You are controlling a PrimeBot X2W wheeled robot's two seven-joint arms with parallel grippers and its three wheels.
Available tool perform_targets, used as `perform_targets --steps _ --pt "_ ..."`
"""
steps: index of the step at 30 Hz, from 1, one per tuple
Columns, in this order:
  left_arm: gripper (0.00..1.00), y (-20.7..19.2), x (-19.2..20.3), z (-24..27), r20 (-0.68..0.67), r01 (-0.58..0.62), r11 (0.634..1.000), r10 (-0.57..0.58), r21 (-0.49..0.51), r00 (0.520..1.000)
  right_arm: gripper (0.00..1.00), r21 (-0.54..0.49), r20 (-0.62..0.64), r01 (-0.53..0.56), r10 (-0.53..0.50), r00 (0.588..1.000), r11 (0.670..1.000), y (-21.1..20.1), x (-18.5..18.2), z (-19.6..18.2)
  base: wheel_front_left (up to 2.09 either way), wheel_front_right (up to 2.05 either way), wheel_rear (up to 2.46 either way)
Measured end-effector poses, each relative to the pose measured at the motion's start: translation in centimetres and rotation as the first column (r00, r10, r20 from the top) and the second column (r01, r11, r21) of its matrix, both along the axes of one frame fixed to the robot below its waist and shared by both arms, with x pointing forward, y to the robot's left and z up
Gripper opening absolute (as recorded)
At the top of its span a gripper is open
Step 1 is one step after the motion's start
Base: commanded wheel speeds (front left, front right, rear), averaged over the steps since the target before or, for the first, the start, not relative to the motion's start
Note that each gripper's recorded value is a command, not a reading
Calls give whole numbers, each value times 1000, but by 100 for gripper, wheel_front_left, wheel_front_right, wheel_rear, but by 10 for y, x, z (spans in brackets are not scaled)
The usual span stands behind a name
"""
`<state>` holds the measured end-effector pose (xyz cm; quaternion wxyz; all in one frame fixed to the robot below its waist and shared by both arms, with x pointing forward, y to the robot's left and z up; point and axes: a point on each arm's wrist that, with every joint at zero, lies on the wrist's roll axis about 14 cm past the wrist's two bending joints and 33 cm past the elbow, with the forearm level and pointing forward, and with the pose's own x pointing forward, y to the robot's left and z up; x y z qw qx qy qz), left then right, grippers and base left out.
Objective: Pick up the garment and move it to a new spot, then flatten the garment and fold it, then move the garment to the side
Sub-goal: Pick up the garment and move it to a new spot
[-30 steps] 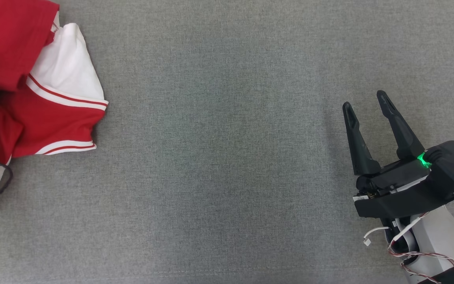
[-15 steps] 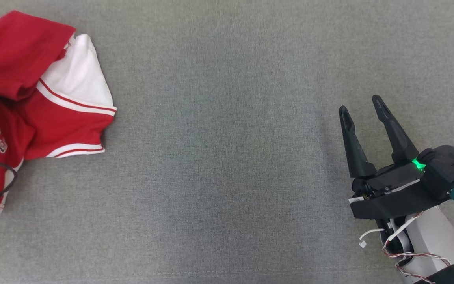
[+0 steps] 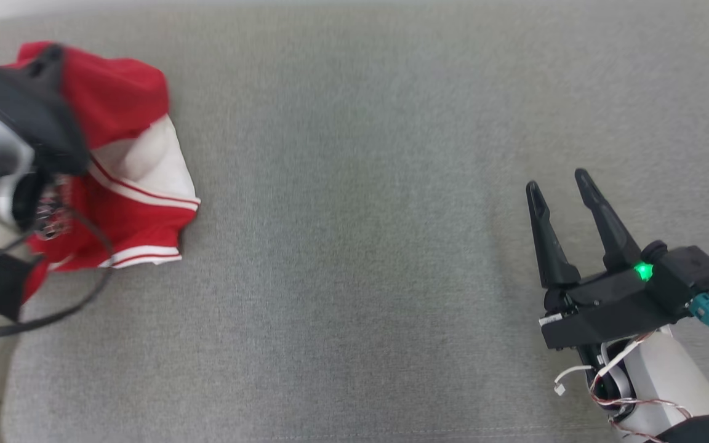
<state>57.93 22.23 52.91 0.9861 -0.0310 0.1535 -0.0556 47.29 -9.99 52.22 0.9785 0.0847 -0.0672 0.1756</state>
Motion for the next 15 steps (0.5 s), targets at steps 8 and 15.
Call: perform_targets --steps 8,15 --pt "0 -88 -20 79 201 242 970 -236 -1 951 100 10 40 40 -40 998 999 -12 -25 25 0 0 0" --pt "0 -173 -61 124 329 483 873 -439 -63 836 100 16 51 104 -105 993 994 -35 -50 33 0 0 0"
